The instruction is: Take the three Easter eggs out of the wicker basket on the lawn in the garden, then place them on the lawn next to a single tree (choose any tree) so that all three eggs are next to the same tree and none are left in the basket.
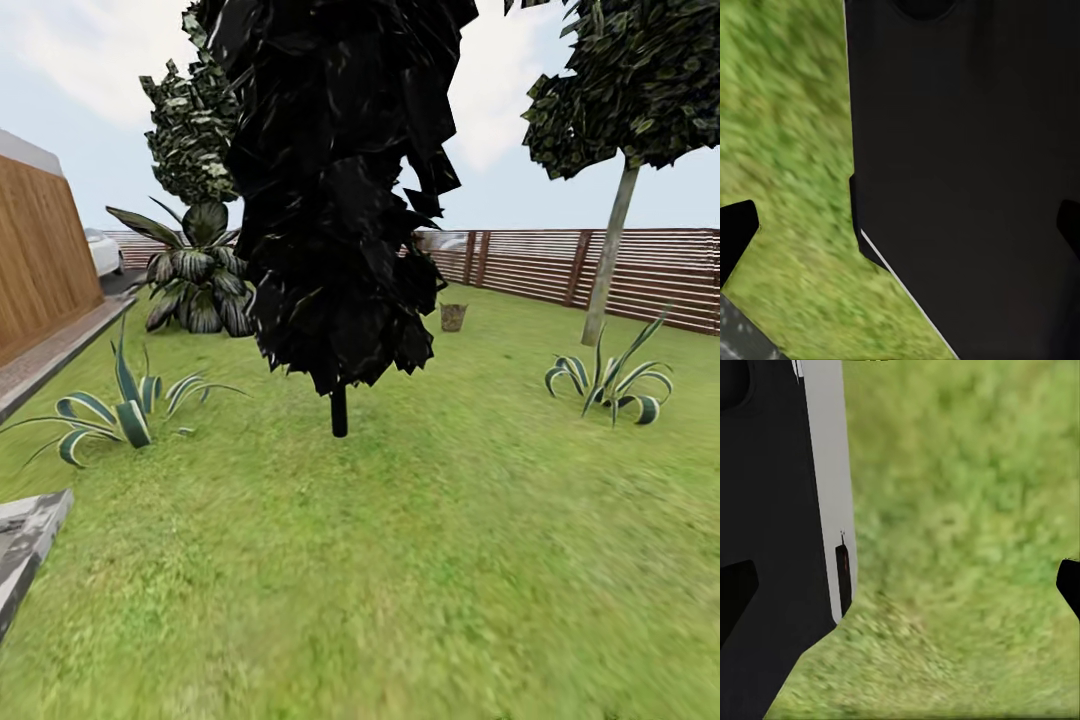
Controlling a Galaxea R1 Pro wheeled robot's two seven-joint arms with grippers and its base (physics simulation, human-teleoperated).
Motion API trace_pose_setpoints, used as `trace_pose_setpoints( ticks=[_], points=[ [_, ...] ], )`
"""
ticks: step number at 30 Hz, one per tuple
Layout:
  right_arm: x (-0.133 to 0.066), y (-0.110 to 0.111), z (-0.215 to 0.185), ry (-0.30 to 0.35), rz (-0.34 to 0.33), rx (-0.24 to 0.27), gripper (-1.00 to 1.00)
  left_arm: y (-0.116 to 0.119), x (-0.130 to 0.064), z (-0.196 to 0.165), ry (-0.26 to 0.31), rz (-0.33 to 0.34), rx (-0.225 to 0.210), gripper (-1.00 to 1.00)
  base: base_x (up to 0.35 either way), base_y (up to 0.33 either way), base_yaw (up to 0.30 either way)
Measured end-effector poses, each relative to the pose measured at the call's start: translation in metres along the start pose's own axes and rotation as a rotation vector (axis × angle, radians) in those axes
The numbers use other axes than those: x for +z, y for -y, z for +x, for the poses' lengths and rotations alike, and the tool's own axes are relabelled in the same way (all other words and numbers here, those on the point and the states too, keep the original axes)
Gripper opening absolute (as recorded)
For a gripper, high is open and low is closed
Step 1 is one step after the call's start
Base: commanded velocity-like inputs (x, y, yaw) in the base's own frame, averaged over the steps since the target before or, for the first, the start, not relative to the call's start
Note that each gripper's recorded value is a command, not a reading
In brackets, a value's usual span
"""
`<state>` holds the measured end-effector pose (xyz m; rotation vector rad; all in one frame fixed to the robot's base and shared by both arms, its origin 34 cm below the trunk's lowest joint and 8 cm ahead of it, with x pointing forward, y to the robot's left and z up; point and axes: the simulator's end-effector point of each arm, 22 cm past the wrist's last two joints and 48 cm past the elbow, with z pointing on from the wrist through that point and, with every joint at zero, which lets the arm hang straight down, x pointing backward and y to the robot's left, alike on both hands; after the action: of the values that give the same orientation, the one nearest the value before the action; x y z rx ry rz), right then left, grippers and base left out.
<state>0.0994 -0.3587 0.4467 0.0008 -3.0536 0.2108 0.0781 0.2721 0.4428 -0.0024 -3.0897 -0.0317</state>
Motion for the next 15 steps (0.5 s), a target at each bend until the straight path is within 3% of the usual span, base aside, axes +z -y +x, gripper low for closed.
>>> trace_pose_setpoints(
  ticks=[15],
  points=[
    [0.0000, 0.0000, 0.0002, -0.001, 0.000, 0.000, 1.00, 0.0000, 0.0000, 0.0003, -0.002, 0.000, -0.001, 1.00, 0.335, 0.000, -0.295]
  ],
)
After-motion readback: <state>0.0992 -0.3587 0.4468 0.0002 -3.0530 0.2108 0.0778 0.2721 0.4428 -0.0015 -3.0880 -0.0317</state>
